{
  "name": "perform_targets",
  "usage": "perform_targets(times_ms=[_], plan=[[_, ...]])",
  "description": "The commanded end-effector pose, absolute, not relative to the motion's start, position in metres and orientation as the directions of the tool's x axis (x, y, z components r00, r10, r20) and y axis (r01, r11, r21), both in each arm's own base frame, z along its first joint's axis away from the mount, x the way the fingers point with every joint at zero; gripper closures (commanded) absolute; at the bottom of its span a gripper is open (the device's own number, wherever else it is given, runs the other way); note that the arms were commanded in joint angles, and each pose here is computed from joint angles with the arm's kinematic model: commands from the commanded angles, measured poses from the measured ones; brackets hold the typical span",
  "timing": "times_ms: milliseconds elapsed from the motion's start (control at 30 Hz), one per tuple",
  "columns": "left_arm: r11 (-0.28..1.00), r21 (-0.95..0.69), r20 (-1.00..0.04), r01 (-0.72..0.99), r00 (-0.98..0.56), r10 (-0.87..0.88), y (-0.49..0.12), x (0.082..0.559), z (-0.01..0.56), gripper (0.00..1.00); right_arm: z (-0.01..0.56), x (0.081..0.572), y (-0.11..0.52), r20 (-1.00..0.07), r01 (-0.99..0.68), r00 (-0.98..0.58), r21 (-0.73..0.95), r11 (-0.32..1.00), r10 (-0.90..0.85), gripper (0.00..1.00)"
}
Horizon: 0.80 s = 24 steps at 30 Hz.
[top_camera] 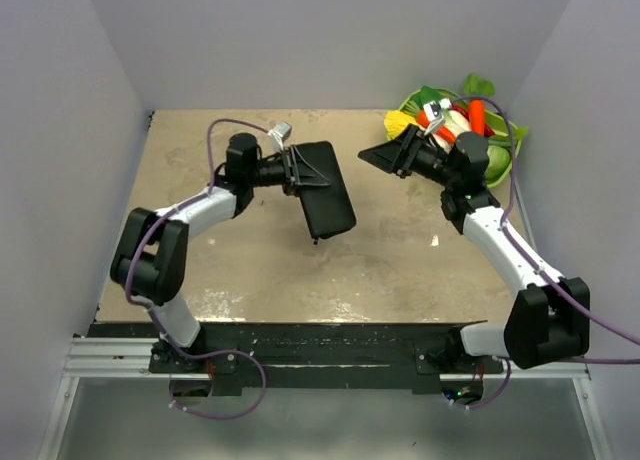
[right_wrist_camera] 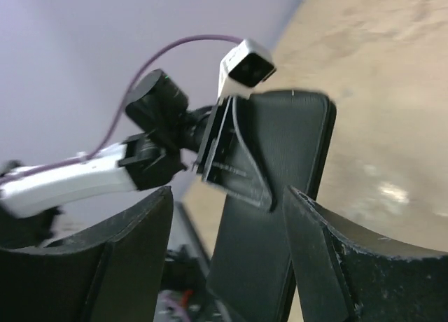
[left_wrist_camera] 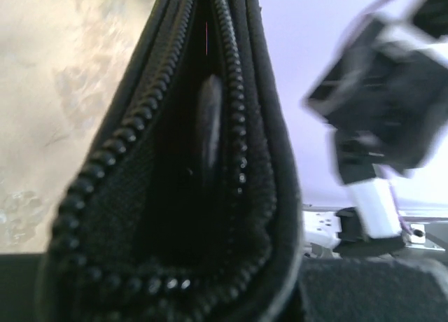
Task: Sort the hair-cutting tools
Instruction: Place the hairdressing tool bag at the center of the board.
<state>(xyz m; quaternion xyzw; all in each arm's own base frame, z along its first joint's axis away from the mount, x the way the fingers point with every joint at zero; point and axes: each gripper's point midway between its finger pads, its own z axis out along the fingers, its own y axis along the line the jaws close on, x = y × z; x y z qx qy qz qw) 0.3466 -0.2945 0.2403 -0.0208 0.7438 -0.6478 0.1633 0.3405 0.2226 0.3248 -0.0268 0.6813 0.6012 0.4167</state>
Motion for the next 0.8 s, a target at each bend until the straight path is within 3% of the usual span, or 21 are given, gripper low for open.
perform_targets(times_ms=[0, 33, 67, 133, 167, 267, 467, 500, 533, 600, 633, 667, 733, 767], plan=[[0.177, -0.930, -0.353, 0.323, -0.918, -0.182, -0.328, 0.352, 0.228, 1.00, 0.232, 0.352, 0.183, -0.730, -0.399, -0.658, 0.549, 0.735, 0.188, 0.33], [0.197, -0.920, -0.374, 0.339, -0.910, -0.181, -0.333, 0.359, 0.228, 1.00, 0.220, 0.346, 0.175, -0.703, -0.352, -0.693, 0.526, 0.774, 0.162, 0.33], [0.284, -0.925, -0.312, 0.252, -0.931, -0.191, -0.335, 0.366, 0.199, 1.00, 0.212, 0.354, 0.158, -0.716, -0.283, -0.678, 0.459, 0.842, 0.163, 0.33], [0.365, -0.876, -0.391, 0.315, -0.907, -0.154, -0.345, 0.377, 0.189, 1.00, 0.204, 0.352, 0.141, -0.716, -0.224, -0.683, 0.393, 0.892, 0.144, 0.34], [0.472, -0.851, -0.339, 0.229, -0.927, -0.162, -0.342, 0.381, 0.157, 1.00, 0.207, 0.352, 0.134, -0.728, -0.202, -0.668, 0.374, 0.905, 0.151, 0.33], [0.618, -0.764, -0.332, 0.183, -0.934, -0.134, -0.344, 0.389, 0.118, 1.00, 0.198, 0.347, 0.125, -0.719, -0.159, -0.678, 0.349, 0.923, 0.155, 0.33], [0.794, -0.585, -0.334, 0.165, -0.941, -0.050, -0.352, 0.393, 0.071, 0.98, 0.169, 0.334, 0.120, -0.666, -0.120, -0.732, 0.338, 0.933, 0.147, 0.33], [0.802, -0.574, -0.325, 0.166, -0.945, -0.036, -0.354, 0.390, 0.067, 0.94, 0.165, 0.334, 0.120, -0.660, -0.109, -0.735, 0.339, 0.935, 0.154, 0.34], [0.809, -0.565, -0.312, 0.160, -0.950, -0.030, -0.354, 0.387, 0.061, 0.81, 0.160, 0.333, 0.119, -0.655, -0.097, -0.740, 0.334, 0.938, 0.157, 0.33], [0.831, -0.537, -0.300, 0.145, -0.954, -0.028, -0.350, 0.386, 0.051, 0.68, 0.153, 0.332, 0.118, -0.641, -0.079, -0.748, 0.341, 0.937, 0.170, 0.33], [0.841, -0.522, -0.295, 0.139, -0.955, -0.025, -0.346, 0.384, 0.050, 0.47, 0.150, 0.332, 0.118, -0.633, -0.073, -0.754, 0.343, 0.937, 0.173, 0.34], [0.856, -0.500, -0.301, 0.132, -0.953, -0.028, -0.341, 0.386, 0.051, 0.39, 0.147, 0.332, 0.119, -0.627, -0.068, -0.758, 0.348, 0.935, 0.179, 0.33], [0.876, -0.462, -0.306, 0.141, -0.952, -0.008, -0.333, 0.384, 0.059, 0.12, 0.143, 0.335, 0.122, -0.618, -0.057, -0.762, 0.363, 0.930, 0.195, 0.33], [0.888, -0.438, -0.325, 0.143, -0.946, -0.008, -0.328, 0.386, 0.067, 0.08, 0.140, 0.335, 0.123, -0.609, -0.052, -0.768, 0.370, 0.928, 0.200, 0.33]])
